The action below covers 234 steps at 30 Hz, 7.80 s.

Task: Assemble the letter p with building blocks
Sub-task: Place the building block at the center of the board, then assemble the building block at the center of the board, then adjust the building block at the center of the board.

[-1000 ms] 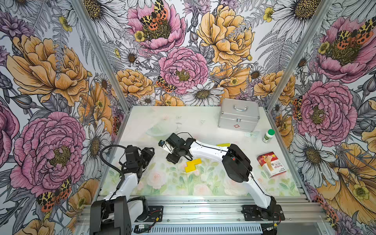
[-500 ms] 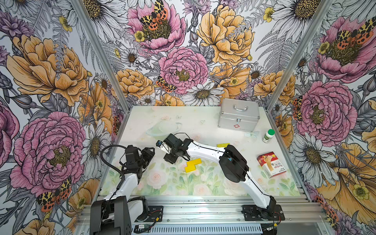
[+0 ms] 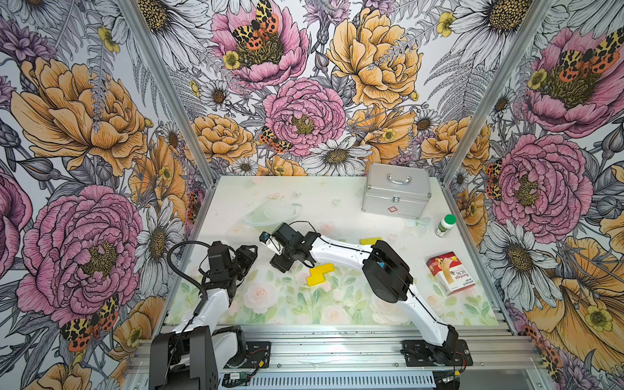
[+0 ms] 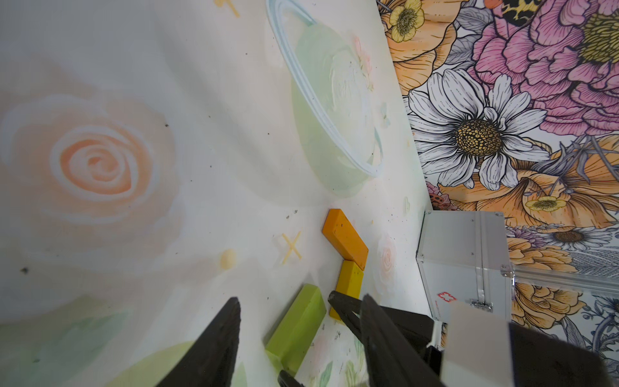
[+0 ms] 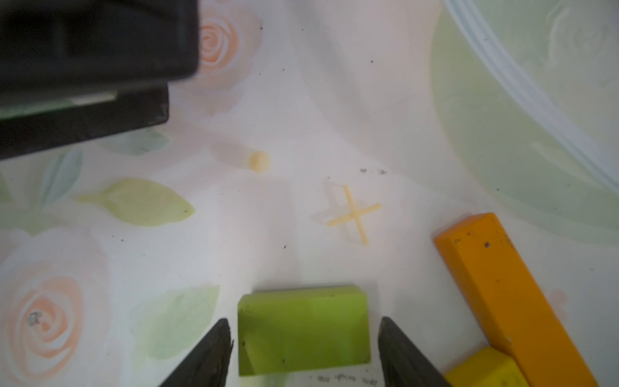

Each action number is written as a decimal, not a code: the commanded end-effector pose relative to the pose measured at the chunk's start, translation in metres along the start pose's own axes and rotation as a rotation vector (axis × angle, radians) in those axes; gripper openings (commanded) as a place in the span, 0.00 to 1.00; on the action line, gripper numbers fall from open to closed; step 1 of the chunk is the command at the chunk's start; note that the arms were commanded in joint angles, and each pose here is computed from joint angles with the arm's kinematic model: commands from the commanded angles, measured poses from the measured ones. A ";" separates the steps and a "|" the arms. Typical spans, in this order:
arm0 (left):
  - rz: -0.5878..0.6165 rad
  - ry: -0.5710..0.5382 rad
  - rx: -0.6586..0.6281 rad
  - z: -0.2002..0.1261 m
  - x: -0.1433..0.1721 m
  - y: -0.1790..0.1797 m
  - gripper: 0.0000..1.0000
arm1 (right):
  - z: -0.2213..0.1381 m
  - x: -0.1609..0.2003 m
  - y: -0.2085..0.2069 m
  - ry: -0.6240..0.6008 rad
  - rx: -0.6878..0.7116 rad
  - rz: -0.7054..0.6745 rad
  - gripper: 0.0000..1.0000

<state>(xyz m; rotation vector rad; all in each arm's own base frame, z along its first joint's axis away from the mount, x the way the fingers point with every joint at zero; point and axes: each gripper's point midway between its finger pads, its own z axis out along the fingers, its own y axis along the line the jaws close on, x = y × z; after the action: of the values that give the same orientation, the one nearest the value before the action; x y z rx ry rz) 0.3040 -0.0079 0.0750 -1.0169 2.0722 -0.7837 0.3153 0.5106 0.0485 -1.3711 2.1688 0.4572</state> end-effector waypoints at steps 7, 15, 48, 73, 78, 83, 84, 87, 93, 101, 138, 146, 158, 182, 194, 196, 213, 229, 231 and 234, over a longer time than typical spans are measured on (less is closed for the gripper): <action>0.032 -0.017 0.036 -0.004 -0.004 -0.006 0.60 | -0.074 -0.065 -0.019 -0.261 0.097 0.068 0.79; 0.077 0.006 0.069 -0.004 0.001 -0.017 0.85 | -0.121 -0.084 -0.027 -0.455 -0.266 0.491 0.99; 0.223 0.110 -0.025 0.021 0.026 -0.014 0.00 | -0.030 0.036 -0.012 -0.060 -0.268 0.853 0.00; 0.223 0.207 -0.041 0.043 0.054 -0.004 0.00 | 0.012 0.047 -0.010 0.077 -0.317 0.895 0.00; 0.226 0.232 -0.051 0.048 0.060 0.001 0.00 | 0.014 0.046 -0.015 0.073 -0.316 0.899 0.00; 0.227 0.256 -0.052 0.056 0.065 0.002 0.00 | 0.016 0.049 -0.021 0.077 -0.323 0.910 0.00; 0.226 0.262 -0.047 0.058 0.066 0.000 0.00 | 0.016 0.047 -0.021 0.074 -0.328 0.908 0.00; 0.223 0.272 -0.039 0.063 0.069 -0.002 0.00 | 0.018 0.043 -0.021 0.068 -0.338 0.902 0.00; 0.201 0.281 -0.026 0.073 0.070 -0.005 0.00 | 0.023 0.035 -0.028 0.052 -0.354 0.903 0.00; 0.171 0.293 -0.002 0.087 0.069 -0.010 0.00 | 0.026 0.033 -0.039 0.039 -0.353 0.916 0.00; 0.143 0.231 -0.043 0.088 0.058 0.005 0.00 | 0.008 0.009 -0.061 -0.043 -0.323 0.880 0.00; 0.156 0.205 -0.030 0.075 0.051 -0.005 0.00 | -0.005 0.008 -0.059 -0.053 -0.291 0.863 0.00; 0.192 0.276 -0.026 0.075 0.072 -0.006 0.00 | -0.002 0.026 -0.057 -0.019 -0.273 0.883 0.00; 0.183 0.293 -0.034 0.085 0.072 -0.007 0.00 | 0.012 0.020 -0.050 -0.011 -0.303 0.886 0.00; 0.169 0.278 -0.033 0.088 0.062 -0.008 0.00 | 0.015 0.024 -0.048 0.002 -0.314 0.893 0.00; 0.170 0.281 -0.028 0.090 0.061 -0.010 0.00 | 0.015 0.024 -0.049 0.003 -0.313 0.893 0.00; 0.162 0.239 -0.022 0.077 0.052 -0.011 0.00 | 0.001 0.022 -0.051 -0.016 -0.282 0.879 0.00; 0.274 0.208 0.043 0.052 0.060 -0.055 0.00 | -0.065 0.000 -0.082 -0.127 -0.206 0.851 0.00; 0.315 0.207 0.049 0.049 0.066 -0.067 0.00 | -0.061 0.015 -0.090 -0.104 -0.186 0.876 0.00; 0.342 0.211 0.049 0.049 0.070 -0.075 0.00 | -0.056 0.034 -0.096 -0.075 -0.159 0.892 0.00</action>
<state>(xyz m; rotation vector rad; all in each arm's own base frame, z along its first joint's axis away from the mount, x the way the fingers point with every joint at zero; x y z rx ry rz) 0.3370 -0.1179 0.0723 -0.5765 2.3209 -0.8534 0.3732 0.4336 0.0965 -0.3774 2.5812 1.0814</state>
